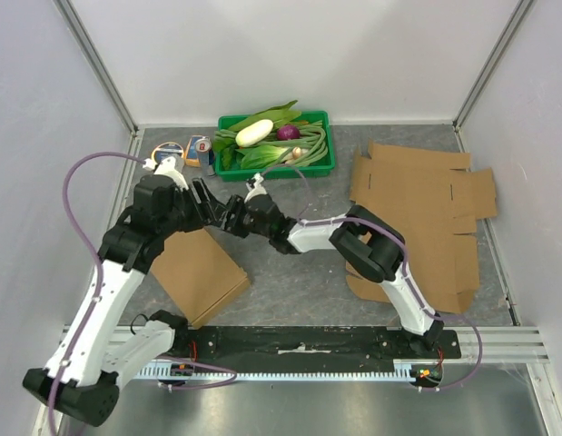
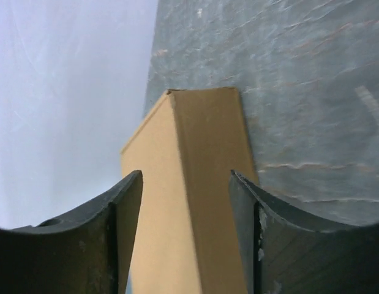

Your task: Fold the paper box

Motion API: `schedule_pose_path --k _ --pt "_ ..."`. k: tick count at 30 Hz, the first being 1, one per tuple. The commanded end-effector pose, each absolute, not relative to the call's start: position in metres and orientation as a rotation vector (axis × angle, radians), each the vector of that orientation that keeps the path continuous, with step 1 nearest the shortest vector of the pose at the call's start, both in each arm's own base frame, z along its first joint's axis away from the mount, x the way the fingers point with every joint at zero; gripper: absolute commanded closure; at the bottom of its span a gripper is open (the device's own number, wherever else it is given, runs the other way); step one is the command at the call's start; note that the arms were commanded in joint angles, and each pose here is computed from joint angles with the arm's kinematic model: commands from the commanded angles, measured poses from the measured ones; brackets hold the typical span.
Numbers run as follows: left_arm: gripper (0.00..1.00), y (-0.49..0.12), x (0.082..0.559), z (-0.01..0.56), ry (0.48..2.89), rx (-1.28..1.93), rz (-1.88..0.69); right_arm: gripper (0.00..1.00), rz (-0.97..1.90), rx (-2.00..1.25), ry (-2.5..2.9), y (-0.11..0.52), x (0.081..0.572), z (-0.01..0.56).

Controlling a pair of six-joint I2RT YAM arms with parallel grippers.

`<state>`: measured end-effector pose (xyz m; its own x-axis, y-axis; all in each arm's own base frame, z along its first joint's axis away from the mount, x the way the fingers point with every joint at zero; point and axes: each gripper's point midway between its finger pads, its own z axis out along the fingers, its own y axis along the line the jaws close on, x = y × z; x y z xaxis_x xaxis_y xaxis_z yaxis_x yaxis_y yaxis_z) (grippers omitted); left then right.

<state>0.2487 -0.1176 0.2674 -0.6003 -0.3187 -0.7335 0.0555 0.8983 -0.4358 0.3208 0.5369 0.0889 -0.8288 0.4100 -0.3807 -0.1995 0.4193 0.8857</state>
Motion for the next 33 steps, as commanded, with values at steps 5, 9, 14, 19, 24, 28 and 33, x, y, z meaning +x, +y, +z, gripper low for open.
schedule_pose_path --k 5,9,14,19,24,28,33 --pt "0.37 -0.134 0.29 0.213 2.231 -0.238 -0.862 0.22 1.232 -0.434 2.284 0.398 0.288 0.068" --pt "0.54 -0.167 0.328 0.188 2.3 -0.232 -1.087 0.22 1.07 -0.458 2.282 0.334 0.263 0.093" --pt "0.73 -0.126 0.364 0.105 2.471 -0.549 -0.737 0.25 0.823 -0.406 2.371 0.278 0.245 0.101" --pt "0.87 -0.074 0.374 0.051 2.587 -0.818 -0.58 0.26 0.778 -0.312 2.307 0.25 0.249 0.133" --pt "0.91 -0.003 0.341 0.038 2.532 -1.086 -0.419 0.25 0.726 -0.272 2.263 0.231 0.259 0.152" --pt "0.79 0.032 0.319 0.055 2.412 -1.176 -0.323 0.24 0.696 -0.182 2.303 0.216 0.272 0.148" --pt "0.73 0.05 0.309 0.071 2.35 -1.207 -0.279 0.23 0.78 -0.045 2.371 0.204 0.279 0.141"
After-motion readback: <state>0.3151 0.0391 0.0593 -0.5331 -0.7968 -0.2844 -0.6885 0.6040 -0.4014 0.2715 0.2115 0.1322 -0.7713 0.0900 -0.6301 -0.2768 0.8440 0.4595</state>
